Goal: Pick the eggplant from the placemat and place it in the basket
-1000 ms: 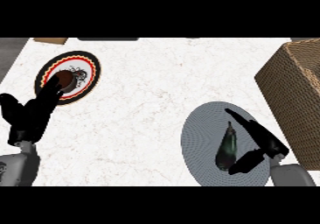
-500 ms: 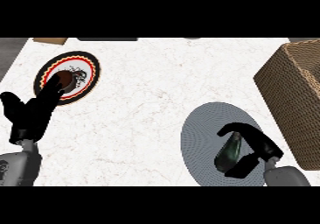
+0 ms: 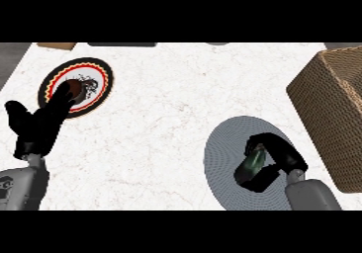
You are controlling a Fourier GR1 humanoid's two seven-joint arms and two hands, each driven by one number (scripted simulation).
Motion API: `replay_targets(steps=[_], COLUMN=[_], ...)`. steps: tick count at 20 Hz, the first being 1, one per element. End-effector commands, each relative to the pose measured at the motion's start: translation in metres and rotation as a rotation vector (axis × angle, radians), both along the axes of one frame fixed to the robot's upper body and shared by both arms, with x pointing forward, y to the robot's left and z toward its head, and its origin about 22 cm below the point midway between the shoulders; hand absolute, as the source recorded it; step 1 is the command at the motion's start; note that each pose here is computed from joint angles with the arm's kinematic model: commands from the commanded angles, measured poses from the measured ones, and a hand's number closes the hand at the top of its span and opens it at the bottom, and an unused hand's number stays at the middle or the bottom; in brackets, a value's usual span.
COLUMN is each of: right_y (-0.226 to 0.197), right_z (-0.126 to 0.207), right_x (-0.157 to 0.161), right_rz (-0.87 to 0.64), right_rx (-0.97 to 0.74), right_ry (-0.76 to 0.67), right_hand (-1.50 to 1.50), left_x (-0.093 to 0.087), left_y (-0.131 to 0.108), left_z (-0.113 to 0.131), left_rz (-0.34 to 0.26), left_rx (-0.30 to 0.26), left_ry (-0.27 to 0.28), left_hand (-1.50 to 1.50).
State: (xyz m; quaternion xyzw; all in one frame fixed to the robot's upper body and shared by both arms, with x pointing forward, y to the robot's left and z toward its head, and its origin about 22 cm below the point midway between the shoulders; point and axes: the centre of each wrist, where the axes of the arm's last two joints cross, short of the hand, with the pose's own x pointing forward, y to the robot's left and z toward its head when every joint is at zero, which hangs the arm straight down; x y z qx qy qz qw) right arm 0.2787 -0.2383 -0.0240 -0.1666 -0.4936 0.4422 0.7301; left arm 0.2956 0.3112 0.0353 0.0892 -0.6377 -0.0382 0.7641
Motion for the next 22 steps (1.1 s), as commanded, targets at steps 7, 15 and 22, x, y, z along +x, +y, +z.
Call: replay_targets(steps=[7, 15, 22], right_y=[0.056, 0.107, 0.141], right_z=[0.059, 0.138, 0.171], right_x=[0.080, 0.125, 0.154], right_rz=[-0.792, -1.051, -1.144], right_rx=[-0.115, 0.084, -0.037], right_ry=[-0.102, -0.538, -0.763], right_hand=[1.50, 1.50, 1.50], left_x=[0.012, 0.025, 0.022], left_y=[-0.022, -0.034, -0.041], left_z=[0.010, 0.016, 0.010], left_rz=[-0.075, -0.113, -0.106], left_rx=[0.000, -0.001, -0.016], left_ry=[-0.040, -0.038, -0.011], left_hand=[0.00, 0.00, 0.00])
